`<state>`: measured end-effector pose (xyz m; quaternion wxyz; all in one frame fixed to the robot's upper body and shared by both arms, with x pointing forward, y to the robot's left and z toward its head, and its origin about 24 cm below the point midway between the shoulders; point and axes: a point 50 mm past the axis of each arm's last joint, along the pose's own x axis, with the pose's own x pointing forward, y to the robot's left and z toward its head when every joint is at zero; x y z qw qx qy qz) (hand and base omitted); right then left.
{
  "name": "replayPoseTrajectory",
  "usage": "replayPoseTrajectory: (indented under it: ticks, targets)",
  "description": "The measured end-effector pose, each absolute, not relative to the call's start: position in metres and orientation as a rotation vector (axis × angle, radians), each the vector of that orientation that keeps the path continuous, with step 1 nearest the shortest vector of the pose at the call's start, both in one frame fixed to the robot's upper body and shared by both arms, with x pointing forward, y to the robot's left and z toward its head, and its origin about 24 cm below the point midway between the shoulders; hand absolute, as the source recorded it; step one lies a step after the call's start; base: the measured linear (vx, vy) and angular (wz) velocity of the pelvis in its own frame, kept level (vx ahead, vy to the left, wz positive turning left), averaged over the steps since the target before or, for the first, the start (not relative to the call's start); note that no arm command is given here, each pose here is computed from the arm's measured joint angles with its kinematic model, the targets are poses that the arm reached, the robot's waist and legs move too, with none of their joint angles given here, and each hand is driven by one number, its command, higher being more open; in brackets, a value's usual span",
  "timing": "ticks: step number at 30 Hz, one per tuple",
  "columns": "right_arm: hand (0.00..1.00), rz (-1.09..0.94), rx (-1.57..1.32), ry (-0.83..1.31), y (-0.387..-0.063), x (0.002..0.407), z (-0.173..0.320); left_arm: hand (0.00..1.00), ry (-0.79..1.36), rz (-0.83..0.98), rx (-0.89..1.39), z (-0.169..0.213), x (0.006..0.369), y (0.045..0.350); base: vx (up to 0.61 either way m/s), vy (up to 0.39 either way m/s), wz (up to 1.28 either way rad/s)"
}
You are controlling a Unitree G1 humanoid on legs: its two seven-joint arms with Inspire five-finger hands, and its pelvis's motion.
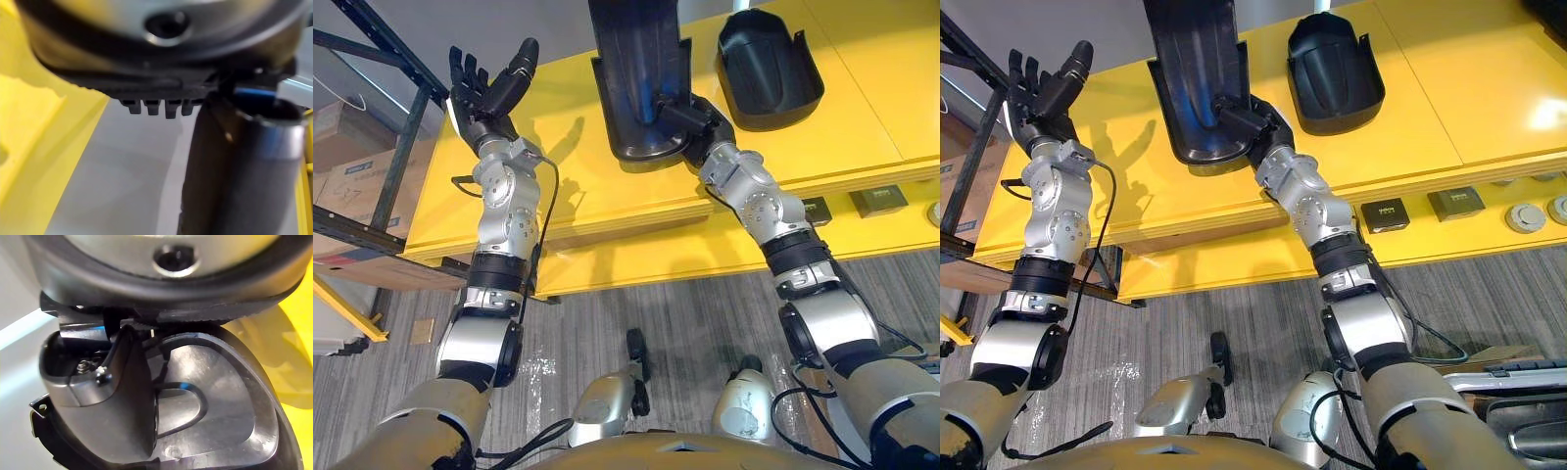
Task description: Walk over and take three plastic housings, then place them on the shelf
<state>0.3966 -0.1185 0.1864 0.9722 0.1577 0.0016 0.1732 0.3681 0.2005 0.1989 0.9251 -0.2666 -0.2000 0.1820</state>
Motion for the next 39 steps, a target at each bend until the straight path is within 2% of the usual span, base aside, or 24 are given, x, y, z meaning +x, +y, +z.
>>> replayPoseTrajectory:
  ticks: [8,9,19,35,39]
  targets:
    - [0.00,0.387,0.417,0.147,-0.112,0.398,0.184,1.00,-0.407,0.331,-0.486,0.196,0.366,0.198,-0.01,-0.037,0.02]
    - [1.00,0.393,0.427,0.159,-0.111,0.397,0.184,1.00,-0.404,0.326,-0.484,0.196,0.366,0.198,0.00,-0.044,-0.01]
    - [1.00,0.361,0.496,0.261,-0.111,0.398,0.176,1.00,-0.370,0.236,-0.412,0.196,0.368,0.191,0.00,-0.033,-0.02]
    - [1.00,0.359,0.504,0.276,-0.114,0.398,0.169,1.00,-0.341,0.212,-0.338,0.184,0.363,0.202,0.00,-0.002,0.00]
    - [1.00,0.353,0.405,0.239,-0.114,0.399,0.168,1.00,-0.384,0.209,-0.275,0.190,0.356,0.206,0.00,0.000,0.00]
